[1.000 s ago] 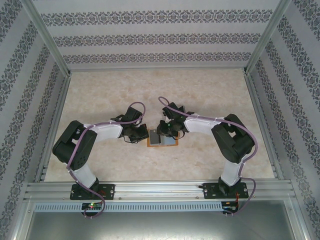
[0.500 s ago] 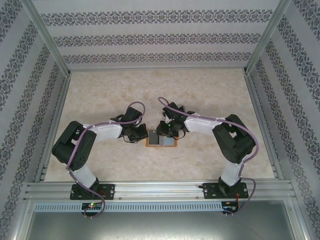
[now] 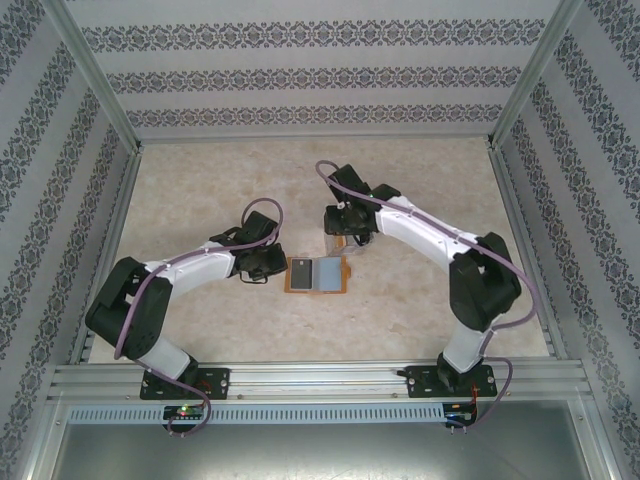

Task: Put the credit cards into the card holder
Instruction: Pick up the credit card from the storage box.

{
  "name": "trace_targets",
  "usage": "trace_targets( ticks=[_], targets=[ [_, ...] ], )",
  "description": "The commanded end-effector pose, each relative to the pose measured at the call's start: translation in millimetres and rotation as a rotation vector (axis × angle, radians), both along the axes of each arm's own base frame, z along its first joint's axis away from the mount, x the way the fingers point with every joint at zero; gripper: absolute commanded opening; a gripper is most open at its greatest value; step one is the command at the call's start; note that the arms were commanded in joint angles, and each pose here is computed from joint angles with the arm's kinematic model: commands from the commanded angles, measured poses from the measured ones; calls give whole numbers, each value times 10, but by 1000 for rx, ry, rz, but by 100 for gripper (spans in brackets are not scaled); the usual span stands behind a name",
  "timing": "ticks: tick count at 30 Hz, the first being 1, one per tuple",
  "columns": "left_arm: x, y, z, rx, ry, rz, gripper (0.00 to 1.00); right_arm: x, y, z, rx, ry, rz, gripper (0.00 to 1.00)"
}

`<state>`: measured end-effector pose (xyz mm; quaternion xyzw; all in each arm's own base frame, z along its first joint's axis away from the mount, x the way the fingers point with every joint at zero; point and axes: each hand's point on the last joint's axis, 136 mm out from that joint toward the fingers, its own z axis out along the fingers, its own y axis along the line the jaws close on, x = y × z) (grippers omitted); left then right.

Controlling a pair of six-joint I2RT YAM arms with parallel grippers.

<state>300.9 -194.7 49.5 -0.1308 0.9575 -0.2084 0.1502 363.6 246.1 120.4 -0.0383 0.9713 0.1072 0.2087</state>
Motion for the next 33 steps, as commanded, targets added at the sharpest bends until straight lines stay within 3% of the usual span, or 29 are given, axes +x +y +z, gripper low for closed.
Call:
trace_targets(
  ticks=[1,15,28,33],
  targets=[
    [70,78,177,40,-44,-6,15,33,-235,-212,-198,58,10,36],
    [234,17,353,18,-87,-17,17,157,-168,-548,-298,128,33,36],
    [243,47,340,12,-84,-8,17,236,-236,-608,-566,34,74,36],
    [234,66,340,11,-82,-5,17,260,-260,-541,-606,2,66,30]
  ],
)
